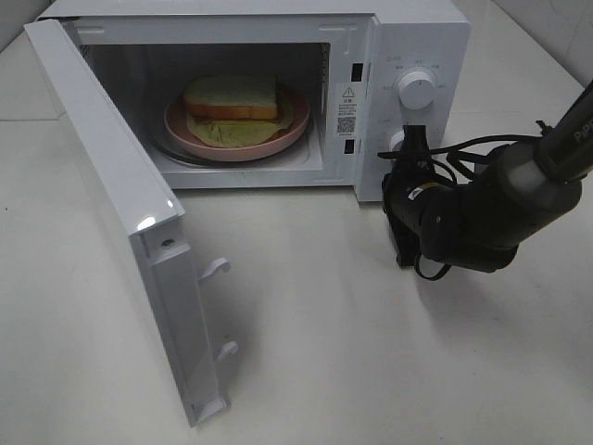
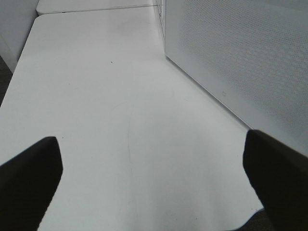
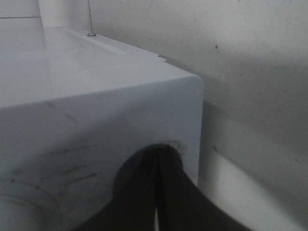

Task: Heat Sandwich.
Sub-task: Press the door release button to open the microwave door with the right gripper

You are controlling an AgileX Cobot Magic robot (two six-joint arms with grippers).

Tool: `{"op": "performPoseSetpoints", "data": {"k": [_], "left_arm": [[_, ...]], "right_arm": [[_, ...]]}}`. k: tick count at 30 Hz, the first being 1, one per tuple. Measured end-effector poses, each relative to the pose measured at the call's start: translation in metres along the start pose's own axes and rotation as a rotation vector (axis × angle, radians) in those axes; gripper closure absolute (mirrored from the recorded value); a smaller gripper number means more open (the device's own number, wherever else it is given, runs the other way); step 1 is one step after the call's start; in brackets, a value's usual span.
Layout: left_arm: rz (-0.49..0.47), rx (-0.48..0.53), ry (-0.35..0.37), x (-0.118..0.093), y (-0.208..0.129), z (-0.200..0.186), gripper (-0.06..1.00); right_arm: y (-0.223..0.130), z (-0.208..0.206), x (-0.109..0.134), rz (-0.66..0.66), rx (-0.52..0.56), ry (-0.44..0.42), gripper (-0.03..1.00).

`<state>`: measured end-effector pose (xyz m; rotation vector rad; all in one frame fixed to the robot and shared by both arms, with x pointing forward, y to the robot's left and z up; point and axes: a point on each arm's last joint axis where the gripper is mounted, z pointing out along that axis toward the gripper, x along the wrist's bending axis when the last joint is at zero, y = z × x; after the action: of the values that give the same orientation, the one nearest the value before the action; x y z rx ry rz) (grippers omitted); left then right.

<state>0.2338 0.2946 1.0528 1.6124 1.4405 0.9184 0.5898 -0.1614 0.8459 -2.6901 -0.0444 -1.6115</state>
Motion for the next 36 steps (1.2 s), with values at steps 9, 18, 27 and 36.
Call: {"op": "performPoseSetpoints", "data": {"k": [9, 18, 27, 36], "left_arm": [[0.0, 0.0, 0.0, 0.0, 0.0, 0.0, -0.02], [0.0, 0.0, 0.0, 0.0, 0.0, 0.0, -0.02], [0.0, 0.0, 0.0, 0.0, 0.0, 0.0, -0.02], [0.0, 0.0, 0.0, 0.0, 0.0, 0.0, -0.02]], "right_arm": [[0.0, -0.001, 0.003, 0.008, 0.007, -0.021, 0.96], [0.001, -0.005, 0.008, 0.017, 0.03, -0.063, 0.96], [0.007, -0.031, 0.016, -0.099, 0.097, -0.101, 0.96], [0.018, -0.078, 0.03, -0.225, 0.15, -0.142, 0.96]]}}
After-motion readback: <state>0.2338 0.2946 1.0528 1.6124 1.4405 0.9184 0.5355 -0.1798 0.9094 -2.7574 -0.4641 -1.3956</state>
